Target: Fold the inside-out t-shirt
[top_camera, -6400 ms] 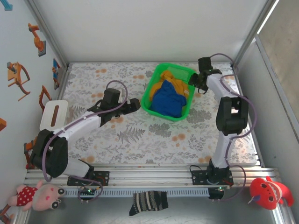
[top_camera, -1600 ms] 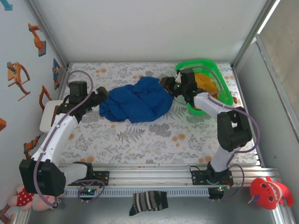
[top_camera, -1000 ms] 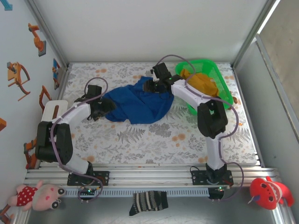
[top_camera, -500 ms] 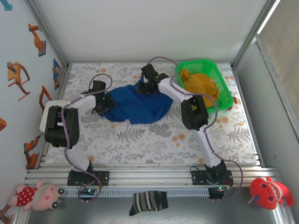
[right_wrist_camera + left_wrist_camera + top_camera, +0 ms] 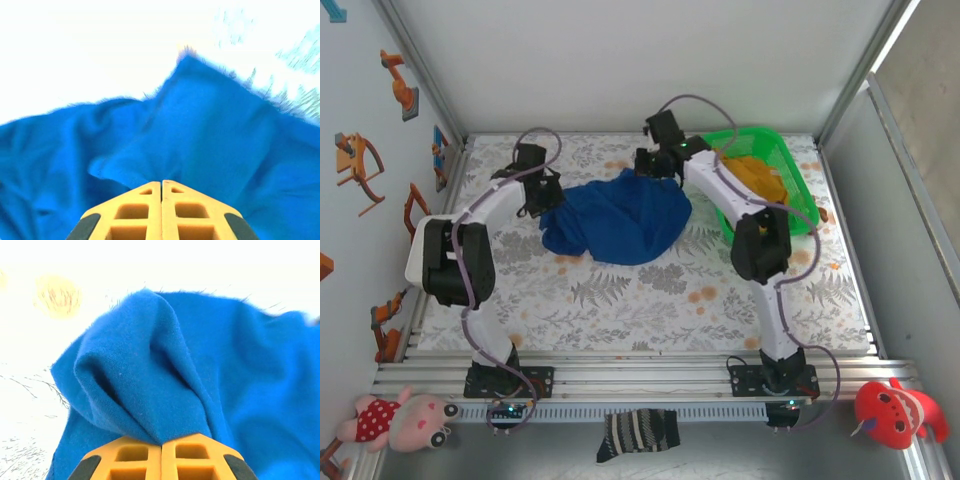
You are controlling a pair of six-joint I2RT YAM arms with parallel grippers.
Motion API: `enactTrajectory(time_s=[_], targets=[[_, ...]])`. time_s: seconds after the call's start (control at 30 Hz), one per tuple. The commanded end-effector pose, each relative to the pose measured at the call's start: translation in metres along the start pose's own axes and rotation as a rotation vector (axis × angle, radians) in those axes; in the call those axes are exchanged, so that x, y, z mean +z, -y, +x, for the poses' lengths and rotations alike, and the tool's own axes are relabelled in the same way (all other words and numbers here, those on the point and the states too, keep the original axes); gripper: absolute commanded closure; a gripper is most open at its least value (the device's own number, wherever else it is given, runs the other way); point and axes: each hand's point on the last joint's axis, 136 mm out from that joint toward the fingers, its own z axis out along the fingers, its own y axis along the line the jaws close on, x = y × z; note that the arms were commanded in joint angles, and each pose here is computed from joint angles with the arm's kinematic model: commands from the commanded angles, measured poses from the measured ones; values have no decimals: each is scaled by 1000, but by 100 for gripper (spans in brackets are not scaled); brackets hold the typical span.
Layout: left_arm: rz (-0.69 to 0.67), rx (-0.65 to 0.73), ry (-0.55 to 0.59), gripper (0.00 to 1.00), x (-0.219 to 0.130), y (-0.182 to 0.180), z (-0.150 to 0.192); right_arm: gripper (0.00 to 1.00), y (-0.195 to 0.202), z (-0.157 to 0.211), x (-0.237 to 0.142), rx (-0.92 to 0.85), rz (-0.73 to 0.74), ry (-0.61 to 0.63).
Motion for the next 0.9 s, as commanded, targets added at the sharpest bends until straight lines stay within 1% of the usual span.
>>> enactTrajectory(time_s=[0.0, 0.1, 0.17, 0.3, 0.33, 0.37, 0.4, 0.43, 0.47, 0.5, 0.53, 0.63, 0.77, 0.87], targets=[[104, -4, 118, 100, -74, 15, -42, 100, -22, -59, -104, -19, -73, 228], [188, -20, 194, 100, -119, 24, -63, 100, -27, -73, -157, -10, -99, 330], [230, -32, 240, 100, -144, 26, -73, 100, -30, -77, -185, -8, -110, 385], [264, -65, 316, 100, -179, 16, -85, 100, -29, -72, -222, 22, -129, 461], [266, -71, 328, 98, -184, 12, -86, 100, -27, -68, -226, 30, -130, 468], [264, -79, 330, 91, -186, 7, -84, 100, -24, -61, -228, 41, -132, 474], [269, -83, 335, 85, -189, 4, -82, 100, -22, -55, -228, 54, -138, 476], [267, -89, 332, 75, -187, 0, -78, 100, -18, -46, -226, 70, -142, 470], [265, -92, 330, 57, -185, -4, -72, 100, -14, -36, -221, 86, -148, 456], [261, -96, 322, 44, -181, -9, -66, 100, -9, -25, -213, 102, -148, 438], [253, -98, 309, 36, -175, -13, -58, 100, -3, -11, -202, 124, -149, 413], [211, -107, 233, 27, -151, -30, -29, 100, 20, 32, -168, 179, -137, 347], [167, -131, 115, 24, -116, -49, 12, 100, 41, 78, -133, 217, -121, 265], [134, -144, 59, 21, -95, -60, 31, 100, 48, 101, -120, 219, -104, 219]])
